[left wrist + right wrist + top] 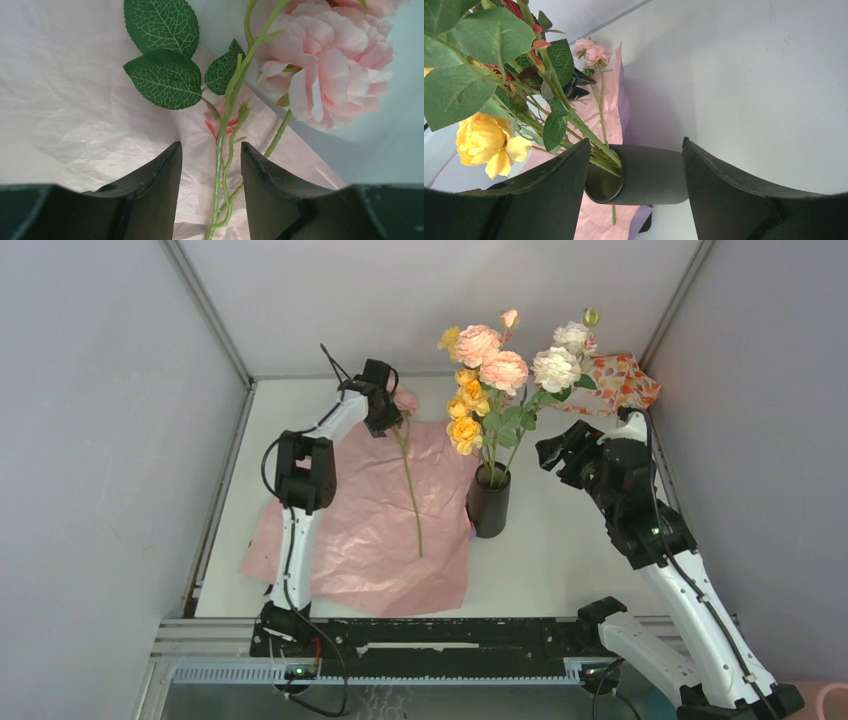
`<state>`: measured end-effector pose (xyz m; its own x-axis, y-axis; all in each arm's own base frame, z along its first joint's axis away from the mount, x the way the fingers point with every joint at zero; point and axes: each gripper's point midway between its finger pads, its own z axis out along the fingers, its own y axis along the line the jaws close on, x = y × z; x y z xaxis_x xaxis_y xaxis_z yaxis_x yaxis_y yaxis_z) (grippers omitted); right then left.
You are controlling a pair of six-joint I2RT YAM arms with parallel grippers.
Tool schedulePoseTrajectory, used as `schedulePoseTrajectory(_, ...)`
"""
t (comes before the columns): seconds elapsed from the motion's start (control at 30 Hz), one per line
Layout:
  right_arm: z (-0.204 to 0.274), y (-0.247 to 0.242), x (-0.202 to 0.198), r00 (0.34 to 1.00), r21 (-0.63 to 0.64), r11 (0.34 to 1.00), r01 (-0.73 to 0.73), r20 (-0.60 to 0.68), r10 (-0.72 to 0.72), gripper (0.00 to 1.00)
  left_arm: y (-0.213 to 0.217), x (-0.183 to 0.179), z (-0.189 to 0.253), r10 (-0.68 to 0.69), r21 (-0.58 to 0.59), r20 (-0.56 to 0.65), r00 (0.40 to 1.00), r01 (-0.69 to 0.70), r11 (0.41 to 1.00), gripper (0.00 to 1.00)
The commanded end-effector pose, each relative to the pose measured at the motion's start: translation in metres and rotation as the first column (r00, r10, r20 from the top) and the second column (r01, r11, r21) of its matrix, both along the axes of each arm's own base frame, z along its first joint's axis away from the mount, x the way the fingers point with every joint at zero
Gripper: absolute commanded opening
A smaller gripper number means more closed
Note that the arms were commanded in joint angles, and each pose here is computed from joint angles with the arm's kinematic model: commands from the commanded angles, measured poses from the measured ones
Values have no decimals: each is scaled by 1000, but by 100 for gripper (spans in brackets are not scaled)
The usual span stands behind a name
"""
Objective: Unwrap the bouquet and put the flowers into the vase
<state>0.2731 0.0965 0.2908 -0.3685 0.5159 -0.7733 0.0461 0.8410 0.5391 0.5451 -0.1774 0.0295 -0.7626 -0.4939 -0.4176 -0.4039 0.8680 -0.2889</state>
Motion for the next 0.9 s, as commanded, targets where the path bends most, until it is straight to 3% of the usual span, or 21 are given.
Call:
schedulePoseTrajectory(0.0, 13, 1, 4, 999, 23, 1000, -2, 46, 0, 76, -6, 9, 3, -2, -28, 19, 1000, 2, 1000, 50)
schedulePoseTrajectory(0.37, 8, 3, 6, 999, 28, 1000, -4, 37, 3, 76, -7, 5, 2, -22, -28, 11, 1000, 23, 999, 16)
schedulePoseTrajectory(0.53, 9, 3, 5, 999, 32, 999, -7, 40, 6, 76, -7, 4, 25, -21, -46, 56, 998, 24, 999, 2)
schedulePoseTrajectory(0.87, 13, 3, 2, 999, 46, 999, -8, 49, 6, 76, 8, -10, 135, 13, -54, 287, 958, 3, 999, 0)
